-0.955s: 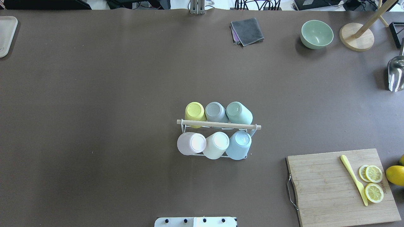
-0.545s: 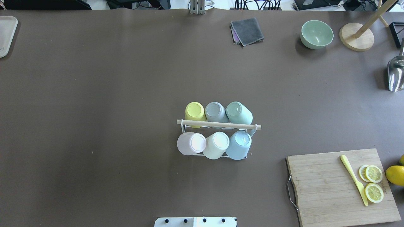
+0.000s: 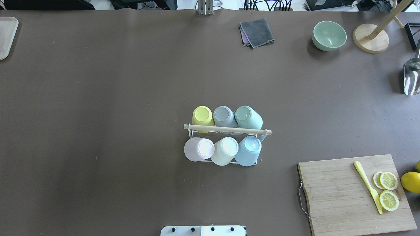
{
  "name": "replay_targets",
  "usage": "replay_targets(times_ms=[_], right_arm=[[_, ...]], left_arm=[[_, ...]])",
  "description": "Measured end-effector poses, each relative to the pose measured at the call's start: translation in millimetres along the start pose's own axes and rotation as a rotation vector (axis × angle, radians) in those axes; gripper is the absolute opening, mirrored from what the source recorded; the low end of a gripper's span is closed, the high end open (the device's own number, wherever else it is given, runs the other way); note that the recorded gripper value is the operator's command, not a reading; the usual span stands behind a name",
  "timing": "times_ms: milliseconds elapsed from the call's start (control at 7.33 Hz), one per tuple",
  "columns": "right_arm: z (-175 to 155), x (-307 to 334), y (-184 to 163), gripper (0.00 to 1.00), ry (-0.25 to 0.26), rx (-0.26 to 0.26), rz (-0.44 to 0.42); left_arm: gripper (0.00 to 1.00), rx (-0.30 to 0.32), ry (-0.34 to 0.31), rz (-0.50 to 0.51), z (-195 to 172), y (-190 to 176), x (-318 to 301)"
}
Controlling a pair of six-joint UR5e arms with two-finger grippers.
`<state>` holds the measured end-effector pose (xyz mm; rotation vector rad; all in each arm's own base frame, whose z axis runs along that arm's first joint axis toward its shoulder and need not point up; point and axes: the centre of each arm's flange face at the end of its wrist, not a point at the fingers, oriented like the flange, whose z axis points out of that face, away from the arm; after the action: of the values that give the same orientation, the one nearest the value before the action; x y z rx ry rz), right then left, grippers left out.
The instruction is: Place cup on cup holder
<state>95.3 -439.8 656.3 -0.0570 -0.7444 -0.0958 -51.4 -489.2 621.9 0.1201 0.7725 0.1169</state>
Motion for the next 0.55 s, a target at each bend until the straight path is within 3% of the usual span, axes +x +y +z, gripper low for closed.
replay_targets(times_ms=[545], right_arm=[[-0.1,0.5,0.6,1.0,0.007,-0.001,0.0]], left_arm=[[0.99,0.005,-0.001,0.0,-2.4,-0.6,1.6]])
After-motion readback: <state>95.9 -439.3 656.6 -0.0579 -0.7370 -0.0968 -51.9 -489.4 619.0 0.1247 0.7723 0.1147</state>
